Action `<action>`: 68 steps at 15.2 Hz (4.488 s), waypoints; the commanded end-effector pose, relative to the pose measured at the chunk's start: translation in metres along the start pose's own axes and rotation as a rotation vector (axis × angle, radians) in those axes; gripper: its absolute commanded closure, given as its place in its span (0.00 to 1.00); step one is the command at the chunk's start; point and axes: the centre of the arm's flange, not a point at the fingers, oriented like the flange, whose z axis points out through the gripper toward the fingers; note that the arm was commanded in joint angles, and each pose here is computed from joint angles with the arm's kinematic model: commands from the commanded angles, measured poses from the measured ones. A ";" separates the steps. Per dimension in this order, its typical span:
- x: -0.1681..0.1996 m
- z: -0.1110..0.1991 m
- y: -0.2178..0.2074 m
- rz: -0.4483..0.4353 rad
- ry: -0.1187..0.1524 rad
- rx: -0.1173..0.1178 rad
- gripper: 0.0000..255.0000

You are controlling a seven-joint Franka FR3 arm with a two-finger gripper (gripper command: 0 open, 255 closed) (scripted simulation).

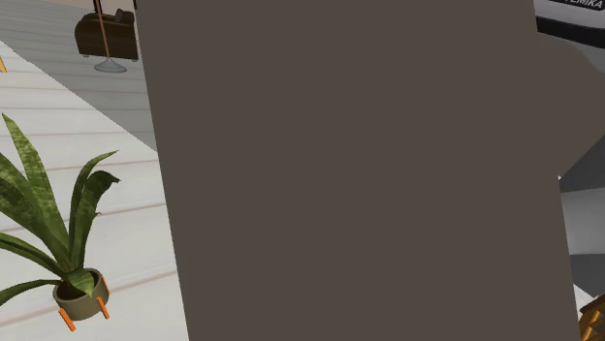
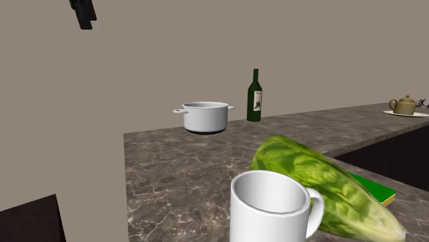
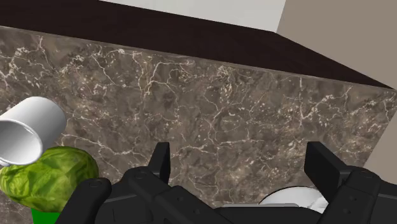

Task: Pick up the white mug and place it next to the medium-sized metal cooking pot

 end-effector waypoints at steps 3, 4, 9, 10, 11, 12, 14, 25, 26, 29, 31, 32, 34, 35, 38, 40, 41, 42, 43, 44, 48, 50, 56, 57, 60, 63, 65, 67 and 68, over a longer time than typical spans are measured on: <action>0.008 0.016 0.019 -0.001 -0.004 -0.004 0.00; 0.011 0.024 0.028 -0.001 -0.006 -0.006 0.00; 0.030 0.065 0.076 -0.003 -0.015 -0.016 0.00; 0.034 0.073 0.086 -0.004 -0.017 -0.018 0.00; 0.038 0.081 0.095 -0.004 -0.019 -0.020 0.00; 0.041 0.089 0.105 -0.005 -0.021 -0.022 0.00; 0.049 0.105 0.124 -0.005 -0.024 -0.025 0.00; 0.088 0.192 0.231 -0.010 -0.045 -0.047 0.00; 0.092 0.200 0.241 -0.010 -0.047 -0.049 0.00; 0.102 0.224 0.271 -0.012 -0.052 -0.055 0.00; 0.109 0.239 0.290 -0.012 -0.056 -0.059 0.00; 0.113 0.247 0.300 -0.013 -0.058 -0.061 0.00; 0.114 0.255 0.304 -0.013 -0.059 -0.062 0.00; 0.114 0.261 0.305 -0.013 -0.059 -0.062 0.00; 0.113 0.276 0.306 -0.013 -0.059 -0.062 0.00; 0.112 0.290 0.307 -0.013 -0.059 -0.062 0.00; 0.112 0.290 0.307 -0.013 -0.059 -0.062 0.00; 0.112 0.290 0.307 -0.013 -0.059 -0.062 0.00; 0.112 0.290 0.307 -0.013 -0.059 -0.062 0.00; 0.112 0.290 0.307 -0.013 -0.059 -0.062 0.00; 0.112 0.290 0.307 -0.013 -0.059 -0.062 0.00; 0.112 0.290 0.307 -0.013 -0.059 -0.062 1.00; 0.112 0.290 0.307 -0.013 -0.059 -0.062 1.00; 0.112 0.290 0.307 -0.013 -0.059 -0.062 1.00; 0.114 0.279 0.306 -0.013 -0.059 -0.062 1.00; 0.116 0.264 0.305 -0.013 -0.059 -0.062 1.00; 0.118 0.253 0.305 -0.013 -0.059 -0.062 1.00; 0.120 0.243 0.304 -0.013 -0.059 -0.062 1.00; 0.121 0.238 0.304 -0.013 -0.059 -0.062 1.00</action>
